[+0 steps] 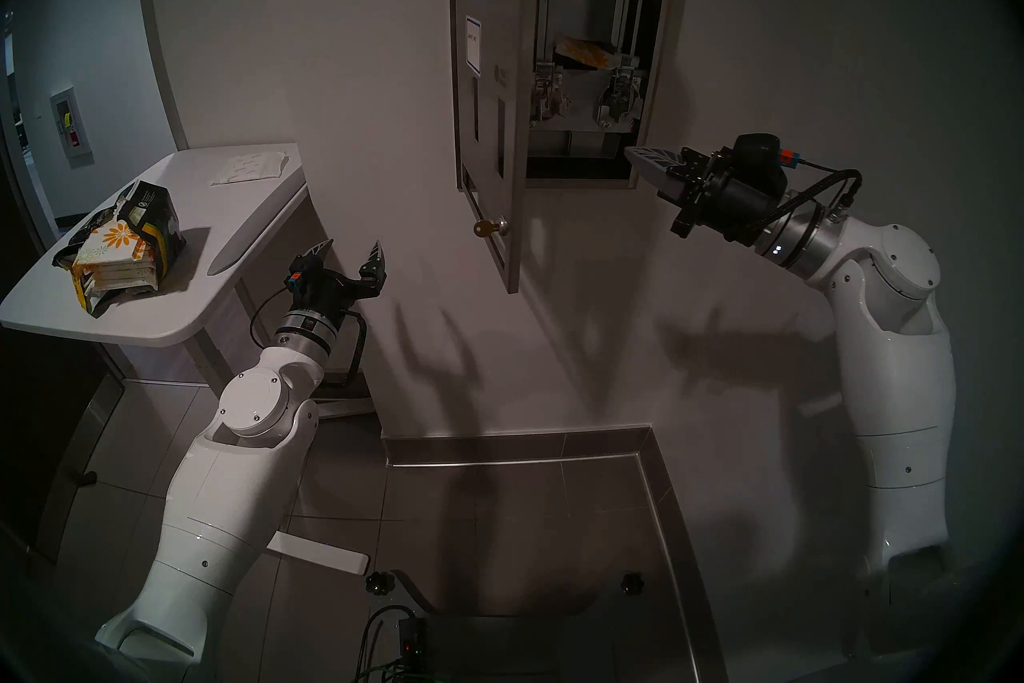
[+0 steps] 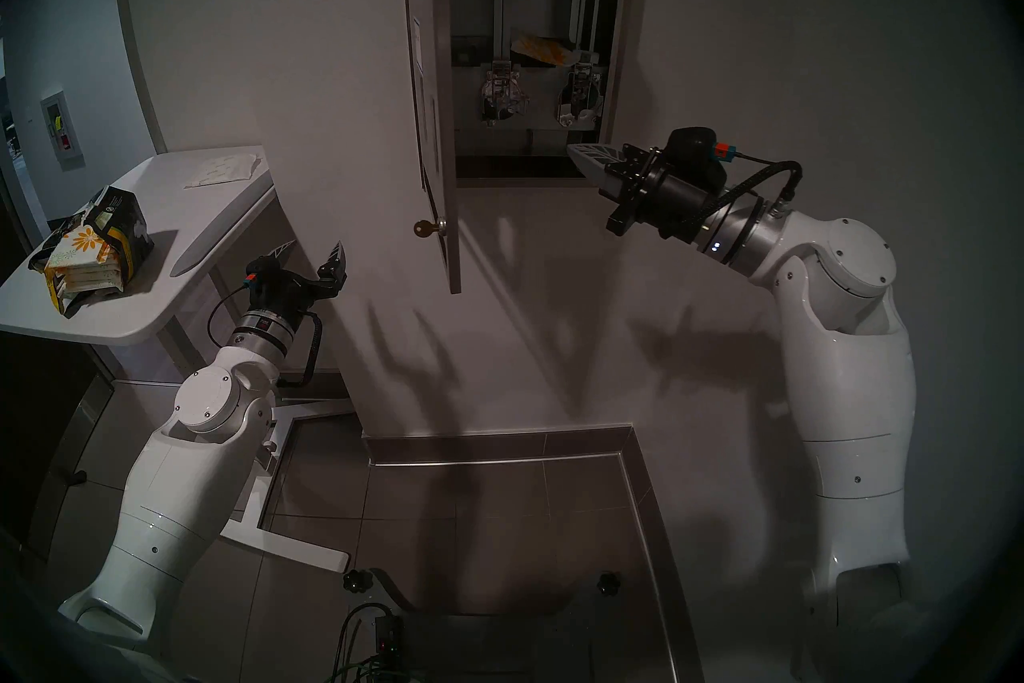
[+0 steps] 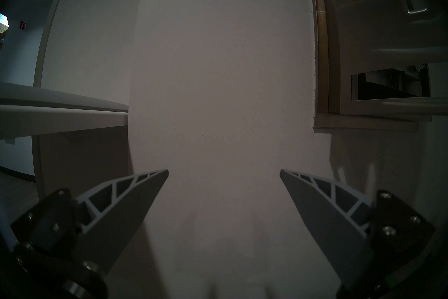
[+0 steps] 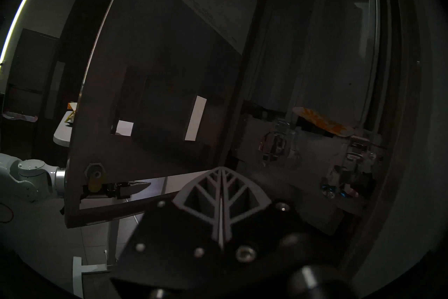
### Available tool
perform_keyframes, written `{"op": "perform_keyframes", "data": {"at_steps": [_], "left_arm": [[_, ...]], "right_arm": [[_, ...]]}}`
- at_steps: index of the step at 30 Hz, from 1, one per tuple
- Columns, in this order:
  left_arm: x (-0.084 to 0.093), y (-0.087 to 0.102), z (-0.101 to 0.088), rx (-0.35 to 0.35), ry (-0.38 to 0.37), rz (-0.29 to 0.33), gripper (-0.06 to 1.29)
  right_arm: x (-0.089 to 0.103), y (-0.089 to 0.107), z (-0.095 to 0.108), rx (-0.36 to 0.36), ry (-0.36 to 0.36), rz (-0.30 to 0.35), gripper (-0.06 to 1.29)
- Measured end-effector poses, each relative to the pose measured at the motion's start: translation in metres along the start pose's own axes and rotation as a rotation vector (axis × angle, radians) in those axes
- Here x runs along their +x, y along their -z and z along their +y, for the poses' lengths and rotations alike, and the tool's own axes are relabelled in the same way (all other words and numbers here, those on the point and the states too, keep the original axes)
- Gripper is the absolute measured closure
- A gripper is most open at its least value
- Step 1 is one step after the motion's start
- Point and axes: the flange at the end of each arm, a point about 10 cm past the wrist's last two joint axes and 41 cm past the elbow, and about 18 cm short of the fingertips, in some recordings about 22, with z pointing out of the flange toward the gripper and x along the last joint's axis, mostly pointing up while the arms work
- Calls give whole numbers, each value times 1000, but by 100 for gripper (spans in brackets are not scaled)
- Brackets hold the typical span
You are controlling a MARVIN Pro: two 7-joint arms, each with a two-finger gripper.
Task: Open the dispenser door, put the pads inside, close the door
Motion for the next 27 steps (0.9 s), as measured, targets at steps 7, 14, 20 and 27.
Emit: {"op": "perform_keyframes", "data": {"at_steps": [7,14,20,27], "left_arm": [[0,0,0,0,0,0,-2],[0,0,0,0,0,1,-2],[0,0,0,0,0,1,-2],[0,0,0,0,1,1,-2]], "right_arm": [[-13,-25,1,30,-20,32,127],[-20,-52,2,61,-34,66,127],[-19,-79,-2,96,-47,106,127],[-12,-110,-13,174,-65,153,127]]}}
